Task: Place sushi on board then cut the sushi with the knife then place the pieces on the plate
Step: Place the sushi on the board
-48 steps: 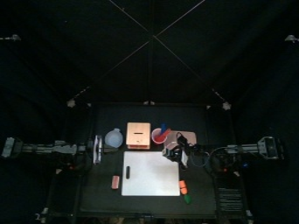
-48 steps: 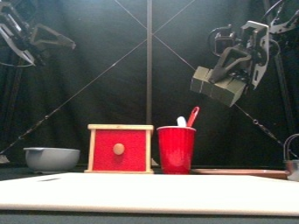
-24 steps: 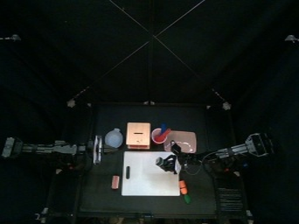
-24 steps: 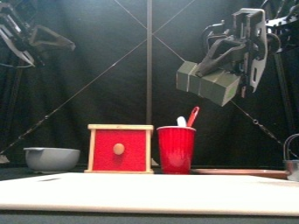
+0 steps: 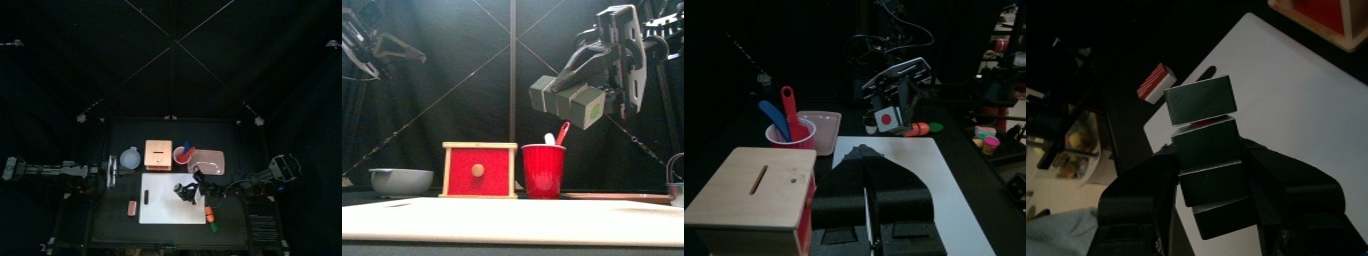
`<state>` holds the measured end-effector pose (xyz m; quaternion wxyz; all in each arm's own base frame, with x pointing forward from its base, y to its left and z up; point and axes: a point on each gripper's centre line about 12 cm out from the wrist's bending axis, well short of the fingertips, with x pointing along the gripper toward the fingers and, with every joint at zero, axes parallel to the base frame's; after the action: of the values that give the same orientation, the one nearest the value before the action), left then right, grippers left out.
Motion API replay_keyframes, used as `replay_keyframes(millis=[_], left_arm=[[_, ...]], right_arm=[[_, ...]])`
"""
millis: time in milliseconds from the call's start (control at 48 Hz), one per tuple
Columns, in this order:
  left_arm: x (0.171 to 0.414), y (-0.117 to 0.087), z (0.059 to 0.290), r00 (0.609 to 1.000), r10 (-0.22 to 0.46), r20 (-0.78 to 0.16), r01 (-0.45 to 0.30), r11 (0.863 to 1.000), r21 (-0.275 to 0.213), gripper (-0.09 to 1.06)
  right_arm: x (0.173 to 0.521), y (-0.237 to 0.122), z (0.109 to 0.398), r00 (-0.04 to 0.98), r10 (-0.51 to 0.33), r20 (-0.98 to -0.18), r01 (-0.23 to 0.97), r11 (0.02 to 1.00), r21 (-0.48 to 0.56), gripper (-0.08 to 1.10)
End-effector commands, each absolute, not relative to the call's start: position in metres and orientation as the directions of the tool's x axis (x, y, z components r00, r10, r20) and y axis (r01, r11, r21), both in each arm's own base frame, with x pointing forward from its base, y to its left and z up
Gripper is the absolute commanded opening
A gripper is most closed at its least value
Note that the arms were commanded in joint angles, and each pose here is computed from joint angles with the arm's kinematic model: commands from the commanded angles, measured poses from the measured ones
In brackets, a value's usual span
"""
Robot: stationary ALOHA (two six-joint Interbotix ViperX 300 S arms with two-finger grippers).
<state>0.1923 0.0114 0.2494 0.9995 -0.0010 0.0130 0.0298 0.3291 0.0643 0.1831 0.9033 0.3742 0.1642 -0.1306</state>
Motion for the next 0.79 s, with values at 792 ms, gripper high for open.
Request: replay_keyframes(millis=[792], left_arm=[[0.193, 0.012, 0.242, 0.994, 0.062, -0.095, -0.062, 0.998, 0.000, -0.02]], right_arm=[[0.374, 0.089, 0.174, 0.761, -0.357, -0.542, 0.649, 0.428, 0.629, 0.58]])
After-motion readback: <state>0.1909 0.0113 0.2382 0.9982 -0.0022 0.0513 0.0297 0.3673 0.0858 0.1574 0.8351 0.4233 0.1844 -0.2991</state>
